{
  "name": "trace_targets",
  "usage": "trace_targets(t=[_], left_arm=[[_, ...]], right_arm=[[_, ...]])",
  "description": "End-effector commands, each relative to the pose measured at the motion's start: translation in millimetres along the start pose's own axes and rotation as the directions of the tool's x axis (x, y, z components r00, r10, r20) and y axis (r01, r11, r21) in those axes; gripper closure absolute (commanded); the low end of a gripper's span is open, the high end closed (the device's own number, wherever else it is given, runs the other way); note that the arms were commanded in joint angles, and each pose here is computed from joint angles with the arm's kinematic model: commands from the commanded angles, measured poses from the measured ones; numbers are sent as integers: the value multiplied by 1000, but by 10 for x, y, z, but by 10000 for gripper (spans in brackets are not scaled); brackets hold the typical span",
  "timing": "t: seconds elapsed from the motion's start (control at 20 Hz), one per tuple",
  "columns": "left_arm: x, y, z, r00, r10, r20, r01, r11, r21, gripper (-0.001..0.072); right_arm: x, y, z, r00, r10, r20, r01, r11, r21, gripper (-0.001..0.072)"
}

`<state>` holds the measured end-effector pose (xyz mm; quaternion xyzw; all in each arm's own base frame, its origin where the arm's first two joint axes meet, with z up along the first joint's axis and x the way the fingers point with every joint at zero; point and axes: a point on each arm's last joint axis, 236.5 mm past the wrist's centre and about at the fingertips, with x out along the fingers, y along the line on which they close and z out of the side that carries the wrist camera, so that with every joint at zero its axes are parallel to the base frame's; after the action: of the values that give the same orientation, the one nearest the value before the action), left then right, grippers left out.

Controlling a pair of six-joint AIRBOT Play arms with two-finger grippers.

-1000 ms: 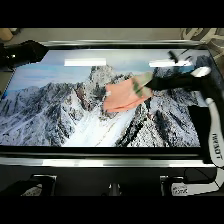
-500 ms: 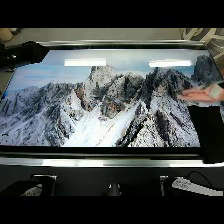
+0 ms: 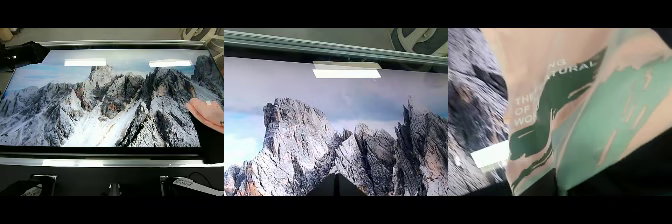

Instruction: Fold the shirts.

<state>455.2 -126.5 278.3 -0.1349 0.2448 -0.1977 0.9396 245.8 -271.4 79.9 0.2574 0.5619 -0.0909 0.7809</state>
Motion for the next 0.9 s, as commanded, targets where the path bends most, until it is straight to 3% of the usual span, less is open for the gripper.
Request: trace_targets(t=[0.0,0.15,0.2,0.25,0.3,0.45,0.6,0.7,0.85], left_arm=[[5,-5,-5,1000,-2,-1,2,1000,-2,680],[11,-36,-13,1000,-8,-4,8,1000,1,679],[10,-40,-13,1000,-9,-3,9,1000,1,679],[11,-46,-14,1000,-10,-3,10,1000,2,679],[10,-47,-12,1000,-10,-3,10,1000,2,679],[9,-92,23,1000,-17,10,17,1000,8,681],[54,-102,-4,999,23,-21,-21,995,95,683],[151,165,-200,973,180,-142,-152,970,187,683],[175,897,-658,792,512,-333,-391,844,368,678]], right_arm=[[-2,-502,-704,949,-188,-252,213,974,78,692],[341,-535,-1000,936,-167,-311,205,974,95,669],[428,-607,-1083,926,-185,-329,227,970,92,418],[474,-643,-1113,922,-195,-333,229,971,66,72],[475,-684,-1061,926,-214,-312,232,972,22,-5],[170,-781,-410,951,-298,-87,297,955,-20,-3],[-551,-379,720,900,-259,351,311,945,-101,-1],[-884,114,1169,832,-221,509,365,908,-203,1],[-570,1128,1223,886,-89,454,296,863,-408,1]])
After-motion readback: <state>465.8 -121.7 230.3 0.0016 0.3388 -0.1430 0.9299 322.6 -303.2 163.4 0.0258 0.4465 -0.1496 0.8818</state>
